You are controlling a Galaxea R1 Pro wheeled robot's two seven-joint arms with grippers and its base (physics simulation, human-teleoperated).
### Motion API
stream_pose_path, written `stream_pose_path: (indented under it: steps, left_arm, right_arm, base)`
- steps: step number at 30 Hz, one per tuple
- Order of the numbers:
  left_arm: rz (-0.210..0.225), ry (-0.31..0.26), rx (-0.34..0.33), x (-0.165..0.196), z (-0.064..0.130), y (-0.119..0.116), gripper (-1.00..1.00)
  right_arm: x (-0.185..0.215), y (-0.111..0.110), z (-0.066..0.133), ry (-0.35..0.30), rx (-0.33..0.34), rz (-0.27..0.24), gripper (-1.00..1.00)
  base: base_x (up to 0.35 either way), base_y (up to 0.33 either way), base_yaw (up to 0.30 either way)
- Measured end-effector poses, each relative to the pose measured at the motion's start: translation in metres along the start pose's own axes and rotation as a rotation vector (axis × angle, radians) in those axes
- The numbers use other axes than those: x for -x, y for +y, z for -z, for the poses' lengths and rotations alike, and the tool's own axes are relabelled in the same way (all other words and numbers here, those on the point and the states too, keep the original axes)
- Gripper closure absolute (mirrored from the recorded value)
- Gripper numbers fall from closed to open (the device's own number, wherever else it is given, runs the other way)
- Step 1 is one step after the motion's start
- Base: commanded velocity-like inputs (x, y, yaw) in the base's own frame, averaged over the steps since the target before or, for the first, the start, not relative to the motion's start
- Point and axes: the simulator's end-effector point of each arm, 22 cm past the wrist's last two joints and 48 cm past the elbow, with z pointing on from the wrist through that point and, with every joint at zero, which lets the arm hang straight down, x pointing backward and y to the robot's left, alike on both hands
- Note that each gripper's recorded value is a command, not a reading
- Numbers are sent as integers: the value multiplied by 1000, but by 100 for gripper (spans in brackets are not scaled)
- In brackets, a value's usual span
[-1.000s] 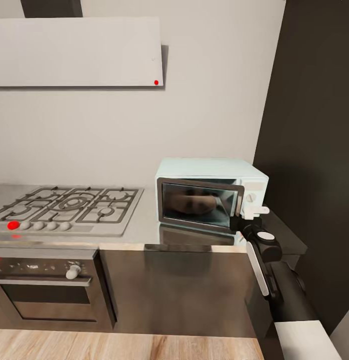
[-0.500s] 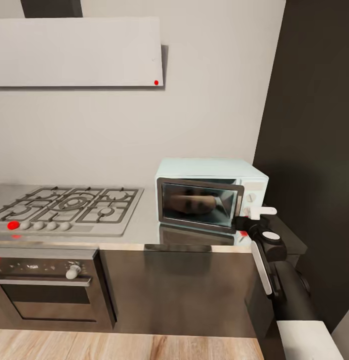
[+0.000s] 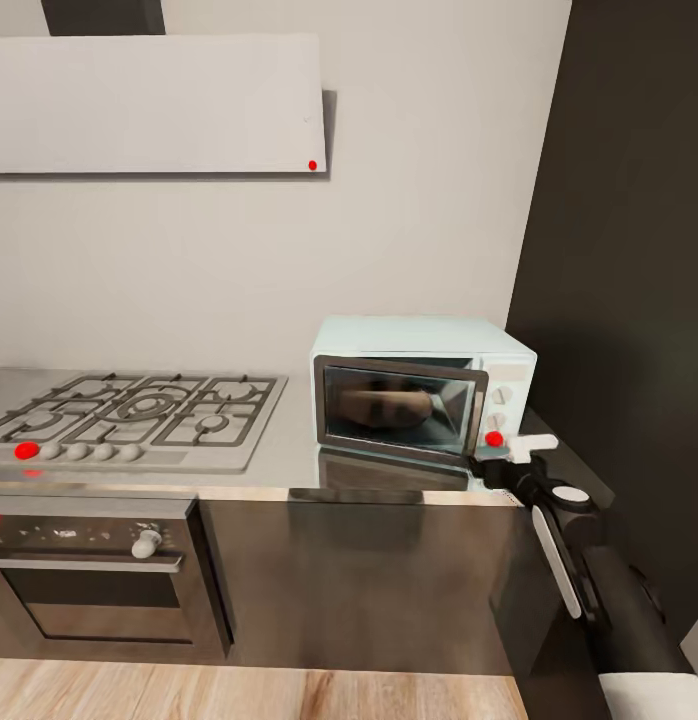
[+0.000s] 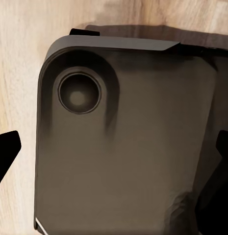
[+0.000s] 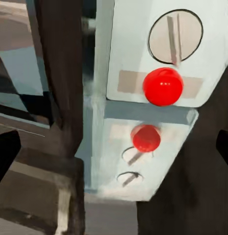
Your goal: In the kitchen, take the popcorn bag from the countertop, put it into the microwave, and heat it until the popcorn is cooked so the cooked popcorn ends up inside the bag.
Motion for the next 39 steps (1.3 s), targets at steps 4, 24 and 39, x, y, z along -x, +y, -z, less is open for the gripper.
stream_pose_path:
  steps: [4, 24, 39]
  left_arm:
    - [0, 0, -1, 0, 0, -1, -100]
    - [3, -2, -2, 1, 0, 0, -100]
    - [3, -1, -2, 0, 0, 0, -100]
  right_arm:
    - [-3, -61, 5, 1, -102, -49, -100]
    - [0, -94, 12, -26, -159, -118, -100]
    - [4, -56, 6, -25, -86, -67, -100]
  base:
    - [0, 0, 0]
    - [127, 0, 0]
    - [92, 0, 0]
